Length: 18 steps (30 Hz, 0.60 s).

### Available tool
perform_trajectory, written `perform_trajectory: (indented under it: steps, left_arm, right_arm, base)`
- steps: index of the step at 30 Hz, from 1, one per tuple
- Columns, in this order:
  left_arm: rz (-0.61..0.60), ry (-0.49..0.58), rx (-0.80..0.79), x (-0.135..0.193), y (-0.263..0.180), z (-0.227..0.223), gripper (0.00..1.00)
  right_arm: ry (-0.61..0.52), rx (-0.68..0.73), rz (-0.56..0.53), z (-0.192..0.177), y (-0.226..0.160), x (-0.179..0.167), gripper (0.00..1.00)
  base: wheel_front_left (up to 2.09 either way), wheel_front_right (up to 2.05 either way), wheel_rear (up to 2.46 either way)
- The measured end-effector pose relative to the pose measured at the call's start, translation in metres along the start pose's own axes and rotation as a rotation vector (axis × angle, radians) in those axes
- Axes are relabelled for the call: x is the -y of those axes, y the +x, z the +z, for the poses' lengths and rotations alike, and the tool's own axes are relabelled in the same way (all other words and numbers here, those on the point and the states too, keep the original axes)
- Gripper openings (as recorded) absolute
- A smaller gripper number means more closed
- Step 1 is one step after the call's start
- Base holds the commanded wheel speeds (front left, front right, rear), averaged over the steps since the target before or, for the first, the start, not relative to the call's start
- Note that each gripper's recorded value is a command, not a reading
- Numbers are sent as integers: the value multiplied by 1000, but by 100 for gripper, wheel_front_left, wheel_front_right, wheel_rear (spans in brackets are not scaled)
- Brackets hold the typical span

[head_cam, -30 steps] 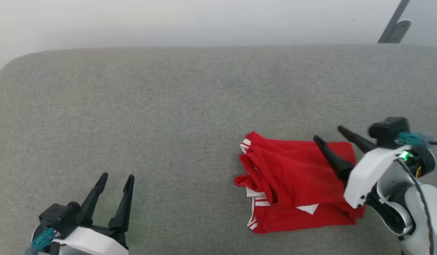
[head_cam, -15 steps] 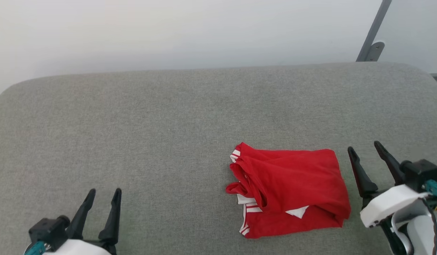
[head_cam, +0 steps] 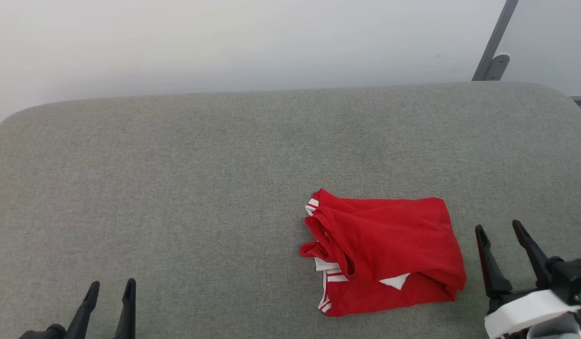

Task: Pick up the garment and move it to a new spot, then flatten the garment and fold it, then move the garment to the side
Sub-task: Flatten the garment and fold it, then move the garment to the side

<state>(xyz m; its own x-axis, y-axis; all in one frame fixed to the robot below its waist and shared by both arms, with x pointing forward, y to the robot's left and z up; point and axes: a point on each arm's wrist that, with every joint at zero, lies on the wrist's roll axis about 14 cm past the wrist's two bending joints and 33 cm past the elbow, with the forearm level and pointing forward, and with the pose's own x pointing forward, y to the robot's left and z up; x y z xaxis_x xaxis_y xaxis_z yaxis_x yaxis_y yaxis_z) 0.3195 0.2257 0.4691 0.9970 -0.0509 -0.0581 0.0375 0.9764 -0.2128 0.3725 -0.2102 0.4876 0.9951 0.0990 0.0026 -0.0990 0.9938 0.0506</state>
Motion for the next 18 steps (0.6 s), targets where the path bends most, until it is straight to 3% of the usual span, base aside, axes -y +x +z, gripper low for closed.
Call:
perform_trajectory:
  steps: [18]
  left_arm:
    - [-12,1,7,5,12,2,100]
  right_arm:
    - [2,-59,-4,-2,7,-7,100]
  base:
    - [0,0,0]
